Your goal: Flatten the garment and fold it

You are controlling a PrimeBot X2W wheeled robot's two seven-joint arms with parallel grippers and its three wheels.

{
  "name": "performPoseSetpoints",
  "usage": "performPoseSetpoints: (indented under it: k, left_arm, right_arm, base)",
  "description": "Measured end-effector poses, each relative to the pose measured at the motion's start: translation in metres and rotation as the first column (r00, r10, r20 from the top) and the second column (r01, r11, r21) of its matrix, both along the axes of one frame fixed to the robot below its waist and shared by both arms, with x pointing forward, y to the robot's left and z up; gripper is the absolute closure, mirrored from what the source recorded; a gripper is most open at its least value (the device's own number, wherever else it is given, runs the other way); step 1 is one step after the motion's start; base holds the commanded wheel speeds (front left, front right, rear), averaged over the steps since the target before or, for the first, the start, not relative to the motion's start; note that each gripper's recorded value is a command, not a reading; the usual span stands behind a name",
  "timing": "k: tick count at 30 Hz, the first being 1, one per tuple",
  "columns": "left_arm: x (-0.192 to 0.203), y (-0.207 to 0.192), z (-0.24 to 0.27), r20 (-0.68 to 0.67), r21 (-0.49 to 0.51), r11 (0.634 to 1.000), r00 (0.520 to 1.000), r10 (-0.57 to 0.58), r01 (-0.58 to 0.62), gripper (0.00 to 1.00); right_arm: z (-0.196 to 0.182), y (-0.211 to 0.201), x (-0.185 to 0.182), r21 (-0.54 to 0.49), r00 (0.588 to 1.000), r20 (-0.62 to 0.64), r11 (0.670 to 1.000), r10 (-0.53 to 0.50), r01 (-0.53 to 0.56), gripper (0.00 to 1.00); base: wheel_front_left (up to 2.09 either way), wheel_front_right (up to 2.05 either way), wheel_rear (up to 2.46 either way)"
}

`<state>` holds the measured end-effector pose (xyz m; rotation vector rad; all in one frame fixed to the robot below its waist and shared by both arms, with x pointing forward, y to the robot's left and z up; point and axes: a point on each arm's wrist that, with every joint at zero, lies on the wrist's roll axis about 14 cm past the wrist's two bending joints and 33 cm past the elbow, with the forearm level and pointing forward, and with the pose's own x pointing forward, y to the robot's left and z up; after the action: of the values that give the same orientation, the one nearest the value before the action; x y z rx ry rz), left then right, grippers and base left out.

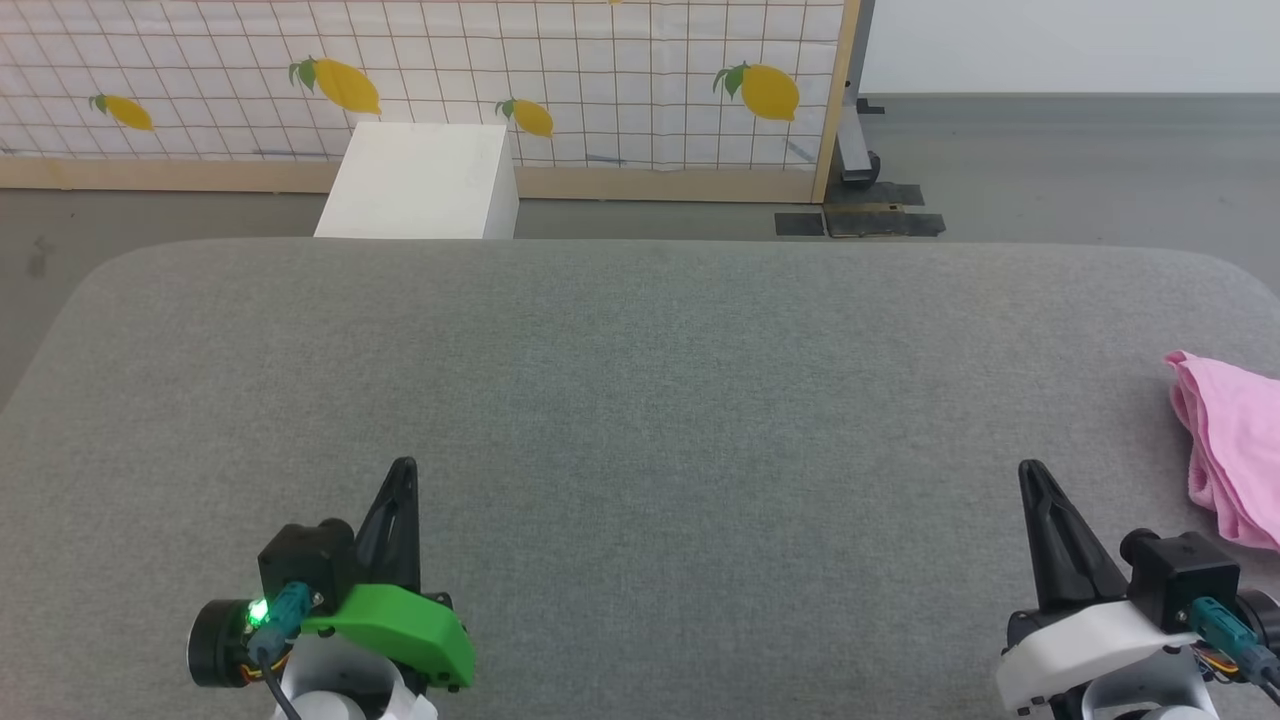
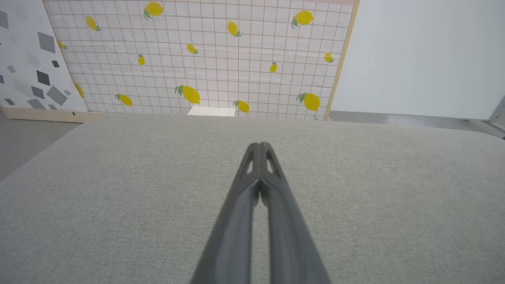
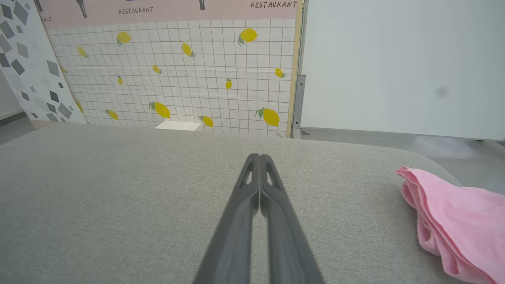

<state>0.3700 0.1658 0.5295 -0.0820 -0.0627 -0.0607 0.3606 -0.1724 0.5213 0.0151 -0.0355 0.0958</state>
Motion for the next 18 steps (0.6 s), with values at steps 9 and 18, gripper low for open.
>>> performPoseSetpoints:
  k: [9,18]
  left_arm:
    - [0.0012,0.0005,0.0013,-0.005,0.032,0.999,1.000,0.004,-0.004,1.00]
    - [0.0022,0.0024,0.0000,-0.020,0.052,0.999,1.000,0.014,-0.013,1.00]
  right_arm:
    - [-0.0001,0.0023,0.0014,-0.010,1.000,-0.010,1.000,0.007,-0.007,1.00]
    - [0.0011,0.0041,0.0037,-0.020,1.000,-0.016,1.000,0.012,-0.012,1.00]
  base:
    - [0.00,0.00,0.00]
    - [0.00,0.00,0.00]
